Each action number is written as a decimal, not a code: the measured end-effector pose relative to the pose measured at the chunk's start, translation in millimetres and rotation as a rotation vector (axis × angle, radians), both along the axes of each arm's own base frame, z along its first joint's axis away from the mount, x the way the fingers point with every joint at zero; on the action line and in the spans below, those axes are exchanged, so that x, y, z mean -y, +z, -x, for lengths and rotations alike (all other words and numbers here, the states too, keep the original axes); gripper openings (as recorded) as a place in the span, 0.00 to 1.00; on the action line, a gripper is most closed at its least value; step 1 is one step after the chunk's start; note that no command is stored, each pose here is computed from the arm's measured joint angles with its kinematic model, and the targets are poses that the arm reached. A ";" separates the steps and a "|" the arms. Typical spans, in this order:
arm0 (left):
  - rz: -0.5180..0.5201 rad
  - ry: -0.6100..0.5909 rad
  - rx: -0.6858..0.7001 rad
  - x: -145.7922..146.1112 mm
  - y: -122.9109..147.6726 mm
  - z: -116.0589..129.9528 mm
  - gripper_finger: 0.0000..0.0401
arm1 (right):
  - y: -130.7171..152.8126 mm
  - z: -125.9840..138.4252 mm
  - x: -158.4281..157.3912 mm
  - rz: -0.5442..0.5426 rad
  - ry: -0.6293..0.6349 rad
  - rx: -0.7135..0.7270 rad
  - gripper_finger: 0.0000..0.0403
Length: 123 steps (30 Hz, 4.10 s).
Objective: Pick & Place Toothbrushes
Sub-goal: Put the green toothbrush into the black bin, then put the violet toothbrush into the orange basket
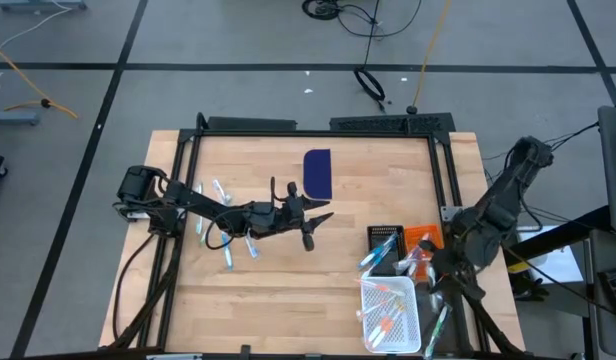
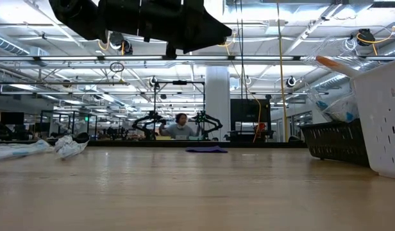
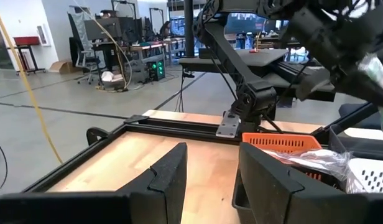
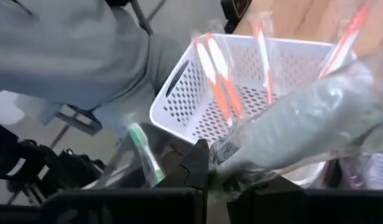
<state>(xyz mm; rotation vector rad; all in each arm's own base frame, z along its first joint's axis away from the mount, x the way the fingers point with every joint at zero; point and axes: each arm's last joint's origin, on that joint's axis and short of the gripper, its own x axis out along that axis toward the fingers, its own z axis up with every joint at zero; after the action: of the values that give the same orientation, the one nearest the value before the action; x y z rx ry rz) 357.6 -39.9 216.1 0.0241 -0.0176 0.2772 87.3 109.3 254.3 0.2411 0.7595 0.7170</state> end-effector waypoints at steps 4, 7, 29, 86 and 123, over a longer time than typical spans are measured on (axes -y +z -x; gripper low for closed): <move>0.034 0.000 0.010 0.0 0.1 0.0 0.37 | -4.3 7.3 -4.9 0.058 -0.012 -0.006 0.04; 0.052 0.000 0.015 0.0 0.1 0.0 0.37 | -5.5 14.2 -7.9 0.085 -0.038 0.009 0.04; 0.070 0.036 0.022 -4.3 0.1 -0.2 0.37 | -15.8 46.1 -19.0 0.226 -0.035 0.080 0.04; 0.295 0.350 -0.176 -26.3 16.3 35.0 0.37 | -0.9 13.6 -17.9 0.265 -0.329 0.547 0.21; 1.222 1.187 -0.794 -87.1 -20.7 177.8 0.37 | 20.7 -66.4 82.7 0.469 -0.771 0.651 0.20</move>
<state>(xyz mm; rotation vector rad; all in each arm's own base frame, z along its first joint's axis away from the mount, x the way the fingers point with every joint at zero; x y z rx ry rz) 179.7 47.2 195.4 -1.1039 0.9847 1.4055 153.7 26.6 275.1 -0.1342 0.1518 -0.1391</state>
